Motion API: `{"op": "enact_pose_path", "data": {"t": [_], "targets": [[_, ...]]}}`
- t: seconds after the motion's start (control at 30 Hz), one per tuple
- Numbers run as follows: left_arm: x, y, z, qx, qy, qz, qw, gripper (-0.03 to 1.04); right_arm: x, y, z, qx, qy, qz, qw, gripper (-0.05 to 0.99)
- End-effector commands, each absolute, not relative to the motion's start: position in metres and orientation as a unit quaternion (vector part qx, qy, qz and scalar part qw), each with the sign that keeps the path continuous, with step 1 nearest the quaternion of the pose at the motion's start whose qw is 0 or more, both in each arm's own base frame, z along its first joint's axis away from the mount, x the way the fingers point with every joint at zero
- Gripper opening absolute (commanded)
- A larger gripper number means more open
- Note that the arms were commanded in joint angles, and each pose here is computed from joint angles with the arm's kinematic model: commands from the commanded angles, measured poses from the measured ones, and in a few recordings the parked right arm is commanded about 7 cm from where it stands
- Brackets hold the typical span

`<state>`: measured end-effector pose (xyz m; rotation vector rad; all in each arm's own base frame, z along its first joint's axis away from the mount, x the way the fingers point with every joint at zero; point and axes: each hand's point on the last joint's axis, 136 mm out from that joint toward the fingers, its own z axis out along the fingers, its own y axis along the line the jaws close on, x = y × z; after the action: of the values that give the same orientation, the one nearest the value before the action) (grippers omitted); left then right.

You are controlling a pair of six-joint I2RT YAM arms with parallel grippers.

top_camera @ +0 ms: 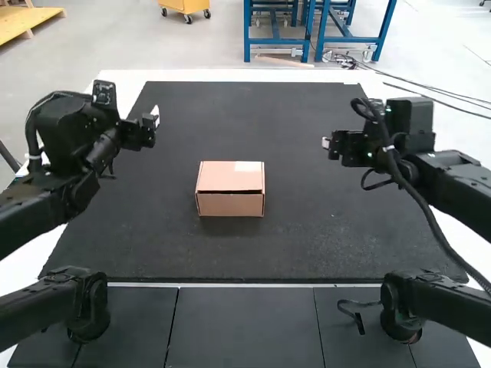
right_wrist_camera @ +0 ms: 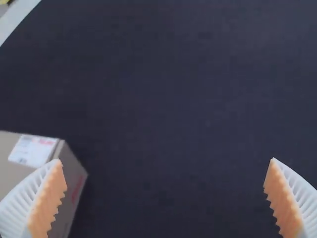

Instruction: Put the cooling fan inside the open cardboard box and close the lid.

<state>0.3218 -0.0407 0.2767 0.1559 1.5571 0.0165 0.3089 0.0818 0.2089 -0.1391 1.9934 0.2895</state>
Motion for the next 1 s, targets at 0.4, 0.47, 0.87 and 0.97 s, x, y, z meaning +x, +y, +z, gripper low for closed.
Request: {"op": "enact_pose_path", "data": {"t": [0.4,0.47,0.87,0.97], "targets": [[0.256,-0.005,0.270,0.019,0.613,0.027,0.790,0.97,0.288,0.014,0.185,-0.001,0.757,0.035,0.653,0.91],[0.250,-0.006,0.270,0.020,0.606,0.025,0.795,0.97,0.283,0.013,0.174,0.000,0.756,0.035,0.653,0.91],[0.234,-0.018,0.250,0.044,0.593,0.002,0.804,0.97,0.261,0.015,0.129,-0.018,0.749,0.027,0.662,0.91],[0.237,-0.018,0.239,0.046,0.603,0.000,0.796,0.97,0.257,0.016,0.126,-0.020,0.742,0.029,0.670,0.91]]}}
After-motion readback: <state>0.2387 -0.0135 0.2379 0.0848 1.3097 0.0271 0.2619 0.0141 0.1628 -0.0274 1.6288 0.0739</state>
